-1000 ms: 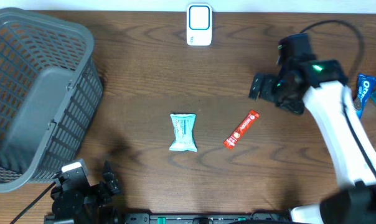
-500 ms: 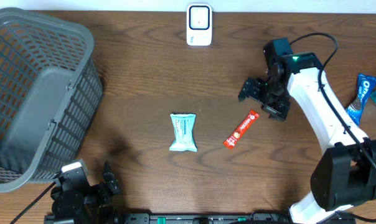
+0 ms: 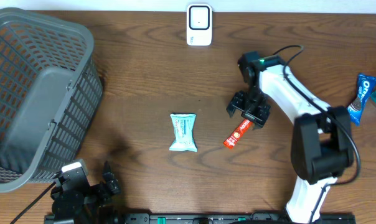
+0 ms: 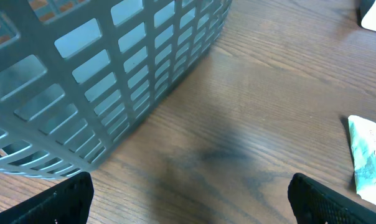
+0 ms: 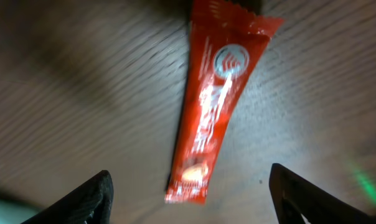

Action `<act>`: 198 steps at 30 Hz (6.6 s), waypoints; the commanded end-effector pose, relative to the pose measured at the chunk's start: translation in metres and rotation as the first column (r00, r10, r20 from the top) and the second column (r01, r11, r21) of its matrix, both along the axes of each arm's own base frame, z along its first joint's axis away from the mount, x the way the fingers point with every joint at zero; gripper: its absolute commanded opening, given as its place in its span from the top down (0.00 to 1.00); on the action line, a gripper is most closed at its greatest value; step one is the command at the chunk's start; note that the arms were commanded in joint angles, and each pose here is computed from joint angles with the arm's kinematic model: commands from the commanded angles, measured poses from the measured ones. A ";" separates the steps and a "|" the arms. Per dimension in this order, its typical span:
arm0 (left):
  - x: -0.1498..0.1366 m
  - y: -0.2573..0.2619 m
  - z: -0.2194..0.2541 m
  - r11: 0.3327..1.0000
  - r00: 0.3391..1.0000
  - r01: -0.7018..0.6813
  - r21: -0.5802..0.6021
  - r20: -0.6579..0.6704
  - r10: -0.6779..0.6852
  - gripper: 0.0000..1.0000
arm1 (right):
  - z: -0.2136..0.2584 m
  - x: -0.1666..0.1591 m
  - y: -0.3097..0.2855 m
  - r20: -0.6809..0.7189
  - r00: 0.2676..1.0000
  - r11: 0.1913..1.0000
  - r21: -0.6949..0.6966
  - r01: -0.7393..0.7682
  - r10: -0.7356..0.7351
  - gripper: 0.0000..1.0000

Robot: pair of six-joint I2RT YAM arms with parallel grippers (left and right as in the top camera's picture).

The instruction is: Scan the item barcode

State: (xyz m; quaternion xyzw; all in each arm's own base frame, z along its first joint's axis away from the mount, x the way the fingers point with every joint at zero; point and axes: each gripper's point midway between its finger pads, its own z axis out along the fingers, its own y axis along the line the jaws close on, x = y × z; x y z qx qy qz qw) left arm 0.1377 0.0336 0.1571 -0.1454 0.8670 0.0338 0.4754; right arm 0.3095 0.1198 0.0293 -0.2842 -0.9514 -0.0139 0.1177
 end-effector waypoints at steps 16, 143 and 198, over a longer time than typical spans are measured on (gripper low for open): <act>0.000 0.000 -0.001 1.000 1.000 0.000 -0.003 -0.002 0.000 0.00 | -0.042 -0.017 -0.037 -0.023 0.978 0.929 -0.319 0.189 -0.207 0.87; 0.000 0.000 -0.001 1.000 1.000 0.000 -0.003 -0.002 0.000 0.00 | -0.105 -0.056 0.033 0.075 0.312 0.317 -0.066 -0.946 0.947 0.99; 0.000 0.000 -0.001 1.000 1.000 0.000 -0.003 -0.002 0.000 0.00 | 0.081 0.121 0.083 0.321 0.881 0.906 0.357 0.226 -0.347 0.98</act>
